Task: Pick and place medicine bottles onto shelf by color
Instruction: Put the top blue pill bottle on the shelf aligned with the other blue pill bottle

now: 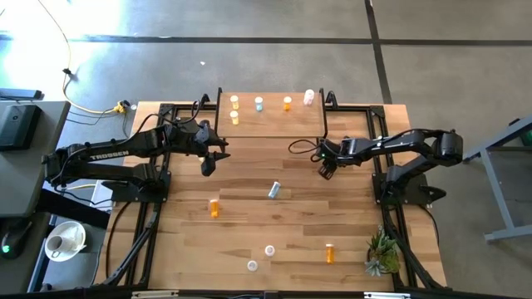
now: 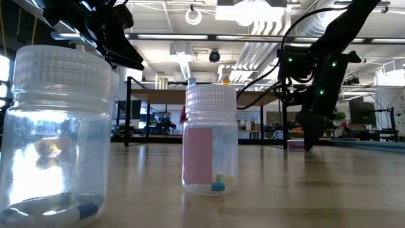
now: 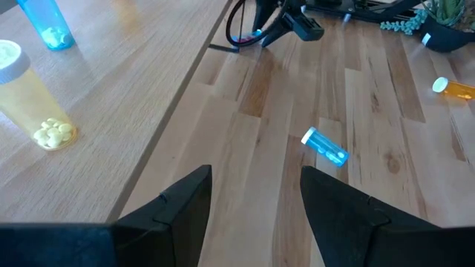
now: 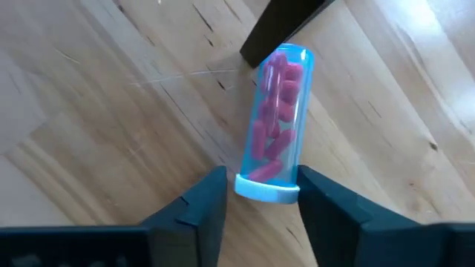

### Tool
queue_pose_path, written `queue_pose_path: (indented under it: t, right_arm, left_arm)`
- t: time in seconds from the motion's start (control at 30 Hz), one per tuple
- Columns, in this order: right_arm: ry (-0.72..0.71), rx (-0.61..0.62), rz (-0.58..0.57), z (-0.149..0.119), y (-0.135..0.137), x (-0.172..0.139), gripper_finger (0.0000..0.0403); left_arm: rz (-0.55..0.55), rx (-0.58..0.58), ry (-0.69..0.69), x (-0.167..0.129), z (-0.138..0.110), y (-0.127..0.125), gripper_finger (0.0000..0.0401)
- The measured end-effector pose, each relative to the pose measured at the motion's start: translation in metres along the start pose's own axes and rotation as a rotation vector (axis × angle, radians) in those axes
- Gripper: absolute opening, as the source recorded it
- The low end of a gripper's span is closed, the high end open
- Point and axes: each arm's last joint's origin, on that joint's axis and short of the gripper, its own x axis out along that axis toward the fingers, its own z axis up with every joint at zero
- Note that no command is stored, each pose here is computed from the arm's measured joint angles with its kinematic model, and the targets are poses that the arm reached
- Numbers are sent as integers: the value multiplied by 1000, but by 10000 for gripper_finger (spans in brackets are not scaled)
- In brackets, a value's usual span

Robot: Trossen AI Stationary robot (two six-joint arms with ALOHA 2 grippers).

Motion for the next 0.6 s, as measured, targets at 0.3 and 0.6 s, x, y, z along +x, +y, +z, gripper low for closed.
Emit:
queue_pose_path:
  t: [0.3,0.6]
  right_arm:
    - [16,21,28,-1,1,0,95]
    - [71,87,37,-3,2,-3,96]
  left_arm:
    - [0,0,0,0,0,0,197]
    - [0,0,0,0,0,0,197]
